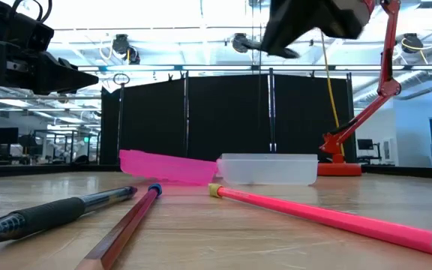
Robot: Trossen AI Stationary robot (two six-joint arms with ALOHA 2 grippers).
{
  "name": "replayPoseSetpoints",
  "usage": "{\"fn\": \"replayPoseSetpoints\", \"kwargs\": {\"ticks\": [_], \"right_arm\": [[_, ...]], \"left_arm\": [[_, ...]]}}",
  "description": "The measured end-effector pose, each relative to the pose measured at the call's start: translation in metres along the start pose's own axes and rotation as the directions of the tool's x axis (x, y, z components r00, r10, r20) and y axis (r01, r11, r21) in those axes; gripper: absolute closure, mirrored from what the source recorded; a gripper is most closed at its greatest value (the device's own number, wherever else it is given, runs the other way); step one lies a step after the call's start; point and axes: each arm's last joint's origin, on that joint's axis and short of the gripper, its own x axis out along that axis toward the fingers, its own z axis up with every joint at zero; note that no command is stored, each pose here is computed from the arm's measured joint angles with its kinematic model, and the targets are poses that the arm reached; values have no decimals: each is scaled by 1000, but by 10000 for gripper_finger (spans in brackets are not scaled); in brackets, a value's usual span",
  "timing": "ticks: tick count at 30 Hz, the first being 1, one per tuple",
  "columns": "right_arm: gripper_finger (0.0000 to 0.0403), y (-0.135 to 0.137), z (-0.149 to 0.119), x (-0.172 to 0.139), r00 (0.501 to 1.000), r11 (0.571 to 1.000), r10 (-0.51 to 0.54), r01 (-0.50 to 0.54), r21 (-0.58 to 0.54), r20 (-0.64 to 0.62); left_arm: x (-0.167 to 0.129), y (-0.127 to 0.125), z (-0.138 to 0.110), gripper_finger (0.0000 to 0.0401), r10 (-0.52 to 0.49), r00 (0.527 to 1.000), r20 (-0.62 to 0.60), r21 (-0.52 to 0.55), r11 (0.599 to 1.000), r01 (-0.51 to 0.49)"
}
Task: Pick & place school supplies into a supply box
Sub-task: Put the right transparent black pen into the supply box, then put the black pen into the supply box
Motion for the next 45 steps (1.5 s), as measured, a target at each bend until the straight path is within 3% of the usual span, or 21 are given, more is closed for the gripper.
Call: {"fn": "replayPoseSetpoints", "kwargs": {"ticks": [5,13,24,29,35,45], "right_arm": [[381,-17,43,17,998,992,-60,58,113,21],[379,-38,72,52,998,993,-50,54,108,-33],[382,-90,50,111,996,961,20,4,276,-85],[382,-108,31,122,989,946,3,44,320,-146],[381,-111,28,124,990,948,-10,55,315,-144],[303,-111,29,124,992,949,-14,53,312,-125]], "left_arm": [[0,0,0,359,0,1000,1,0,1000,0],[0,0,0,359,0,1000,2,5,1000,0],[0,0,0,359,1,1000,5,1,1000,-1],[0,0,0,359,1,1000,4,1,1000,-1],[0,0,0,359,1,1000,4,0,1000,-1],[0,0,0,359,0,1000,0,-10,1000,0]]}}
